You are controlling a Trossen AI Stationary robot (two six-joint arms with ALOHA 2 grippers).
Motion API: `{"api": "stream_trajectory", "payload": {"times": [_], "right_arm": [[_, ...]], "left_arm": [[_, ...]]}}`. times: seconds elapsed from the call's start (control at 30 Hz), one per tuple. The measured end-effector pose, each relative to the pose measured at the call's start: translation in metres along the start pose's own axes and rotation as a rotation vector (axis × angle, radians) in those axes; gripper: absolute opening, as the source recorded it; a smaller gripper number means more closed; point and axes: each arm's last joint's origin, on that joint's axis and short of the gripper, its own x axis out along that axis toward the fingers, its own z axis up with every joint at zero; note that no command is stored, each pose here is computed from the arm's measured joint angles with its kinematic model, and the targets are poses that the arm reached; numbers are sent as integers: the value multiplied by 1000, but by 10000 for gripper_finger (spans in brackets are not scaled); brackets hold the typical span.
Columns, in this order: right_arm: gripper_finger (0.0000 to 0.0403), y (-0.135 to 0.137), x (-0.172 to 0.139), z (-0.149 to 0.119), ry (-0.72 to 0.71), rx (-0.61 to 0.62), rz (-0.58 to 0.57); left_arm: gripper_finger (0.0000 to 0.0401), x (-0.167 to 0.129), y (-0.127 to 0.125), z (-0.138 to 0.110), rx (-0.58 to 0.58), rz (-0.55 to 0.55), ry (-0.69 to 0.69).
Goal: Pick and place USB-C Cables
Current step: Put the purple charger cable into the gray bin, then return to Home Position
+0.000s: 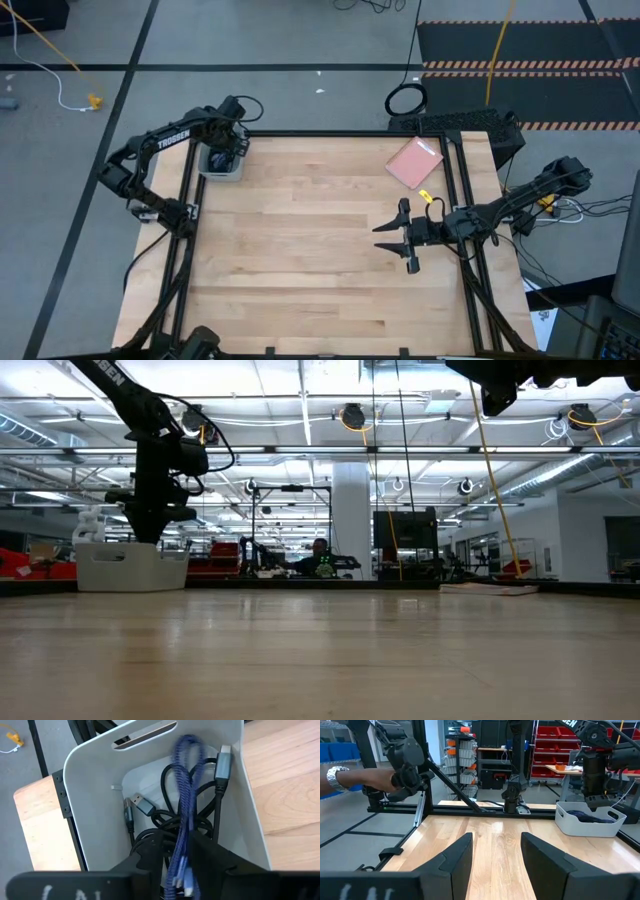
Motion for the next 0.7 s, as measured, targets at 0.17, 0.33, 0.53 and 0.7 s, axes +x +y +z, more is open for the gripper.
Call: {"api": "stream_trajectory", "payload": {"times": [0.17,0.33,0.53,0.7], "right_arm": [[160,0,0,0,0,0,0],[160,0,0,0,0,0,0],[160,0,0,0,1,-1,0],[160,0,0,0,1,-1,0]], "left_arm": [[108,0,0,0,11,0,1],[108,-6,2,-1,58,-4,-18],[108,-39,5,-10,77,-37,-134],[108,-82,8,-29,101,-94,-285]]}}
